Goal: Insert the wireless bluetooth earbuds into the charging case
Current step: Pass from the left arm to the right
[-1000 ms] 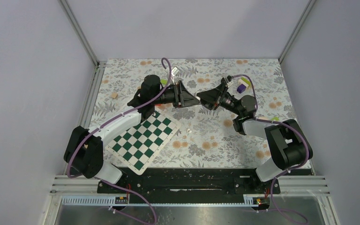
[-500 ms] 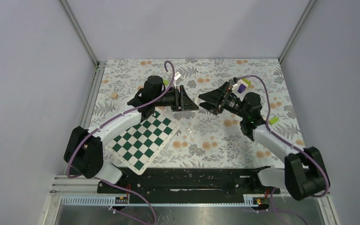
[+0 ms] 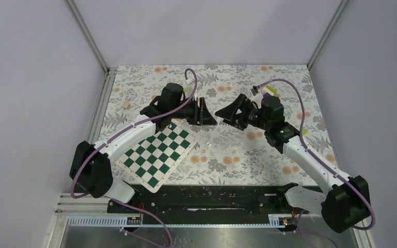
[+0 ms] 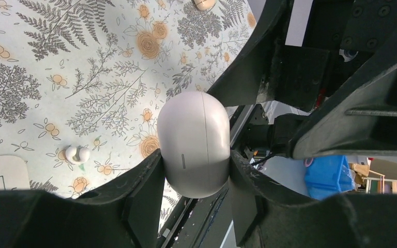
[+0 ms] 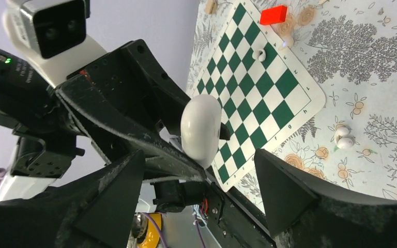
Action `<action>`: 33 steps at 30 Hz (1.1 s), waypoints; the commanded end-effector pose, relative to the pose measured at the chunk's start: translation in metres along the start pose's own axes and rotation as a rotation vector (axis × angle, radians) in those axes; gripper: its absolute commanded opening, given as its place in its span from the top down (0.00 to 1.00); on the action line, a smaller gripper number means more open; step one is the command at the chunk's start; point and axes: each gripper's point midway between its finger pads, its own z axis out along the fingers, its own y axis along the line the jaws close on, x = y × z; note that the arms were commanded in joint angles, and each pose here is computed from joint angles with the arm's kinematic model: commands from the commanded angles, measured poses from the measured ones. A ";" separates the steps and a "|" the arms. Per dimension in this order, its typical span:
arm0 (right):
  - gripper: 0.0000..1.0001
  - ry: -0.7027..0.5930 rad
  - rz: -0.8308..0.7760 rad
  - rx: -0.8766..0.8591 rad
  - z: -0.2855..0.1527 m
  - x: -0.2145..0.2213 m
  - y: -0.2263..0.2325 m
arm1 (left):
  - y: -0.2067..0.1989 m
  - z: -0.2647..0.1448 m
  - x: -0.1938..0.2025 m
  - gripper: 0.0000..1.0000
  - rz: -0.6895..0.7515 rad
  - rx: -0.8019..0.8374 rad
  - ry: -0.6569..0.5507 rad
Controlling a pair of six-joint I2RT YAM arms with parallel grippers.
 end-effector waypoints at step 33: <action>1.00 0.080 -0.041 -0.035 0.030 0.004 0.021 | -0.033 -0.015 -0.024 0.28 0.126 0.016 -0.066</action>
